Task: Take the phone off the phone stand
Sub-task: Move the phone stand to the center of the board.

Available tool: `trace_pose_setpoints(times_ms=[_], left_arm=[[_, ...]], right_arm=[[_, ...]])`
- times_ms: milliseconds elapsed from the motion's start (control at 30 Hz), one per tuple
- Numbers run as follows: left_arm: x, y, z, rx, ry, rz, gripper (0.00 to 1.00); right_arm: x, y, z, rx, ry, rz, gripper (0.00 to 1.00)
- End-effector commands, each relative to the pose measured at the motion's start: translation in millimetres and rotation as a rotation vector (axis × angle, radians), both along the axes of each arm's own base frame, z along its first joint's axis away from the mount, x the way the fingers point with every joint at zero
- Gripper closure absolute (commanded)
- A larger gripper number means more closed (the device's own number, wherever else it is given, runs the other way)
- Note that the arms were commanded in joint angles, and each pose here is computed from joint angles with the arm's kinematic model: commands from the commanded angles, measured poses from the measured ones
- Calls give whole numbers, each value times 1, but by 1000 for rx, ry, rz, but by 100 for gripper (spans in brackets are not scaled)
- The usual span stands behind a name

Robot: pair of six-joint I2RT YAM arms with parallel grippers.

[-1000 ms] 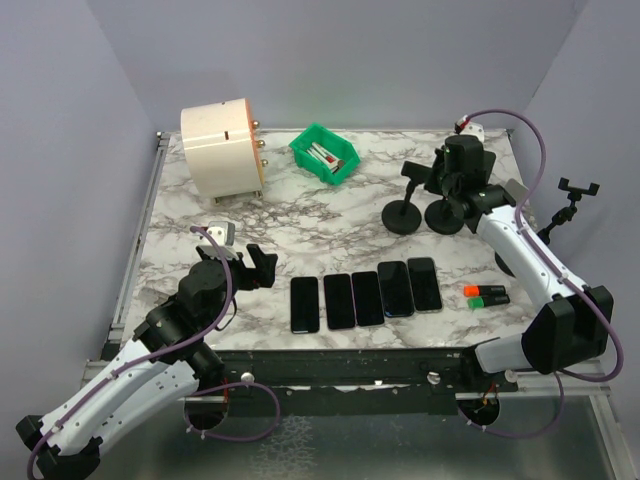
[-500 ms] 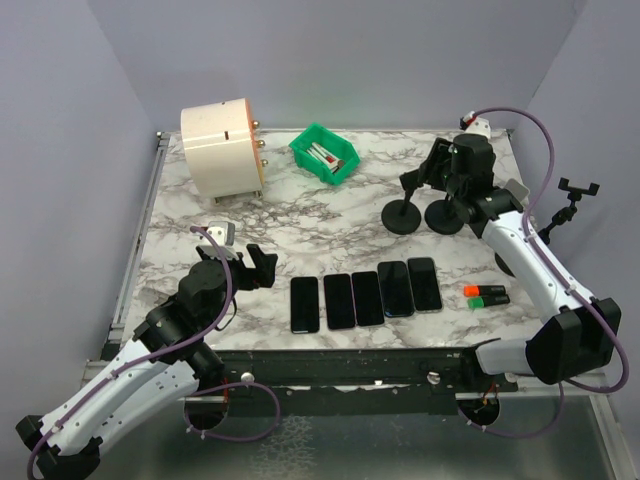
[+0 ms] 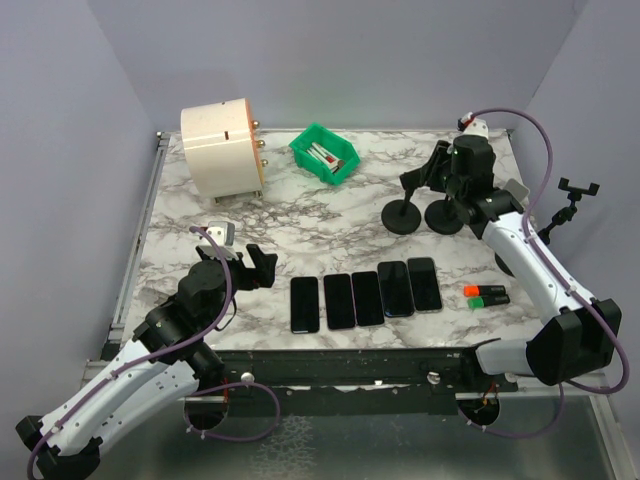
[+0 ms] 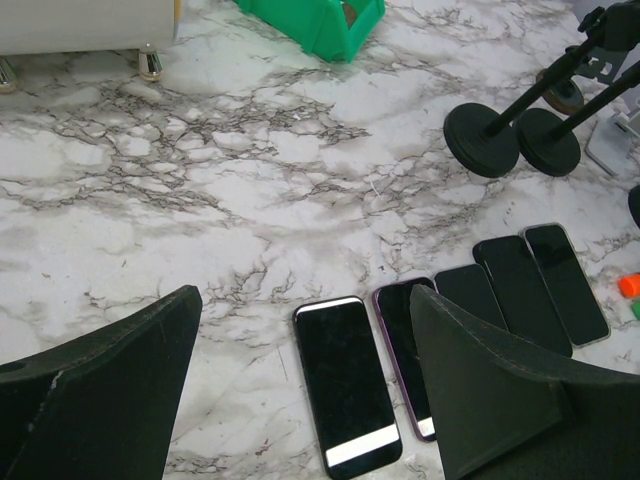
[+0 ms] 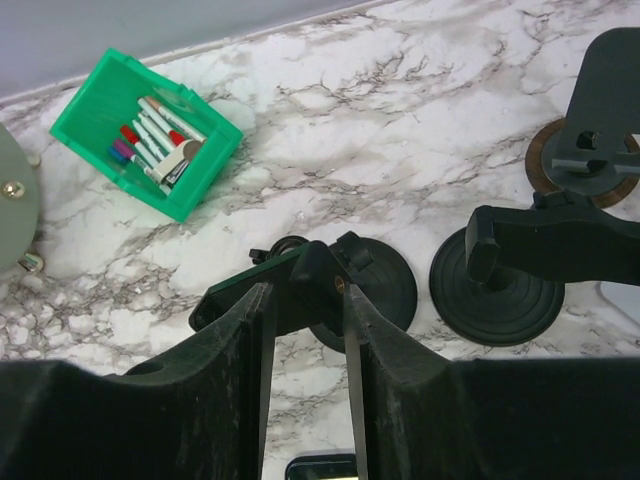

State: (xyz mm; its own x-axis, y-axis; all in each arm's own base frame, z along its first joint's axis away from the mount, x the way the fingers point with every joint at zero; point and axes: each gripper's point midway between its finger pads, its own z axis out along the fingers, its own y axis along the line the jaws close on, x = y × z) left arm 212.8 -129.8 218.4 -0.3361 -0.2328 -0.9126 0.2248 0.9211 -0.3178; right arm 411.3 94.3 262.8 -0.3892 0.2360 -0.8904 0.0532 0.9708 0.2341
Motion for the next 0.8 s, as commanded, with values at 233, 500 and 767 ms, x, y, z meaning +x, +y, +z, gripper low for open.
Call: trace_pose_setpoints(times_ms=[233, 500, 767], left_arm=[[-2, 0, -6, 15, 13, -14, 14], [-3, 1, -5, 10, 8, -14, 14], [-3, 1, -6, 11, 10, -14, 14]], right_arm=[[-11, -7, -17, -2, 28, -23, 71], [-9, -7, -16, 6, 30, -31, 74], [-12, -8, -8, 2, 19, -32, 58]])
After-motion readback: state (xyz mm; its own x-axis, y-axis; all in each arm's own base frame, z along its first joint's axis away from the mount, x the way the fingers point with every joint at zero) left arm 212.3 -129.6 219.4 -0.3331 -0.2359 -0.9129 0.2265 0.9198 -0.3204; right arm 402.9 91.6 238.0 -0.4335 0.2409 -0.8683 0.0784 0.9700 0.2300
